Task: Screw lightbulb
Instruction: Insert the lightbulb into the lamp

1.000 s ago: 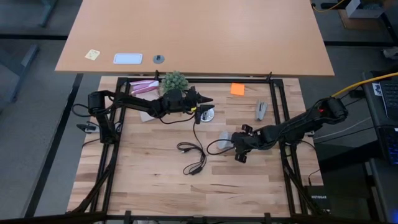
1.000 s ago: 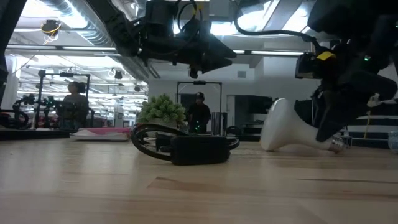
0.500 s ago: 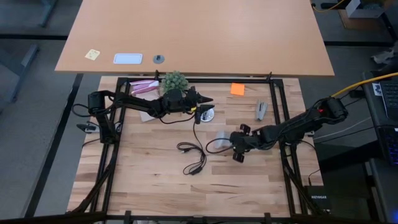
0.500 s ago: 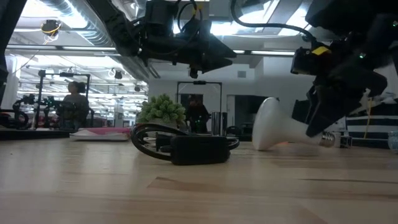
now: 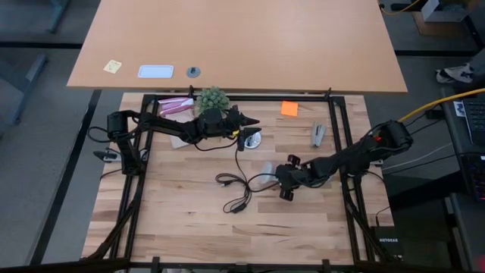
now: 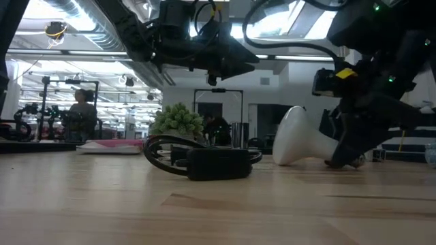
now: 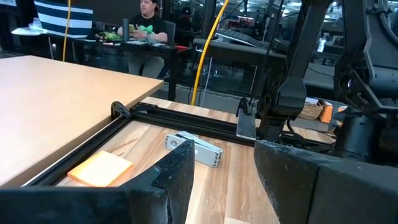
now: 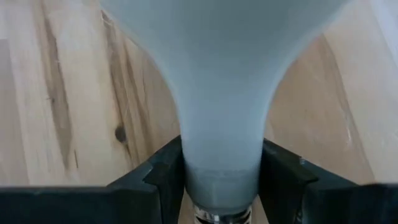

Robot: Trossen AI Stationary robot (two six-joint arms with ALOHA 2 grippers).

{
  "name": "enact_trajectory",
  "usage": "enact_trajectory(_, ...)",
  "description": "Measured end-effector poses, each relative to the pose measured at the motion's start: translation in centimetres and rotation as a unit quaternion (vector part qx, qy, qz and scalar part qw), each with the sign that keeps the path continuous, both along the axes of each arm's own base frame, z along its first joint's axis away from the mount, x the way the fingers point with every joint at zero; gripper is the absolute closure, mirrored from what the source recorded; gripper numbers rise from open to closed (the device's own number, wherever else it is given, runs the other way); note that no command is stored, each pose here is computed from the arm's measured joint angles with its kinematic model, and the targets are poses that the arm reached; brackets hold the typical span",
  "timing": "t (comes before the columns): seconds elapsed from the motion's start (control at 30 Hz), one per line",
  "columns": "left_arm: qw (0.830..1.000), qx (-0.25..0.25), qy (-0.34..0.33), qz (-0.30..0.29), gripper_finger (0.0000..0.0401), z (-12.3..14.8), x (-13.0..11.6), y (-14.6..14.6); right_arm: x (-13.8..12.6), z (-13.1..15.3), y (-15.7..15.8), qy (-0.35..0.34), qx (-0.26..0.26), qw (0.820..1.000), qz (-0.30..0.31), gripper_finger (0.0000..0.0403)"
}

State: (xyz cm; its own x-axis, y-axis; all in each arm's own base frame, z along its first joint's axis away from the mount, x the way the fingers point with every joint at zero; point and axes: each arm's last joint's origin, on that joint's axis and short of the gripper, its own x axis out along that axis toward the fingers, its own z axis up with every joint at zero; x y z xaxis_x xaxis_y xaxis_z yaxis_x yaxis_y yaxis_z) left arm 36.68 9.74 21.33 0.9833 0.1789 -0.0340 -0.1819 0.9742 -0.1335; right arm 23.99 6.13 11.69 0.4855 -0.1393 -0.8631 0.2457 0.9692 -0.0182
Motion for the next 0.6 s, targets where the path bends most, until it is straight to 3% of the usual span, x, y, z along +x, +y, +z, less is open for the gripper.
enact_trajectory(0.17, 1.0, 0.0, 0.0, 0.0, 0.0245, 0.0, 0.0, 0.0, -0.3, 0.9, -0.3, -0.021, -0.024, 0.999, -0.008, 0.0255)
enact_trajectory(0.33, 1.0, 0.0, -0.001, 0.0, 0.0245, 0.0, 0.0, 0.0, -0.3, 2.3, -0.5, -0.06, -0.05, 0.997, -0.02, 0.0253)
enact_trajectory(0.47, 1.0, 0.006, -0.007, -0.013, 0.0245, 0.2, 0.1, -0.2, -0.5, 3.4, -0.8, -0.092, -0.09, 0.99, -0.049, 0.0236)
enact_trajectory(0.6, 0.999, 0.014, -0.015, -0.038, 0.0245, 0.3, 0.1, -0.4, -0.8, 4.6, -1.3, -0.123, -0.158, 0.977, -0.077, 0.0251)
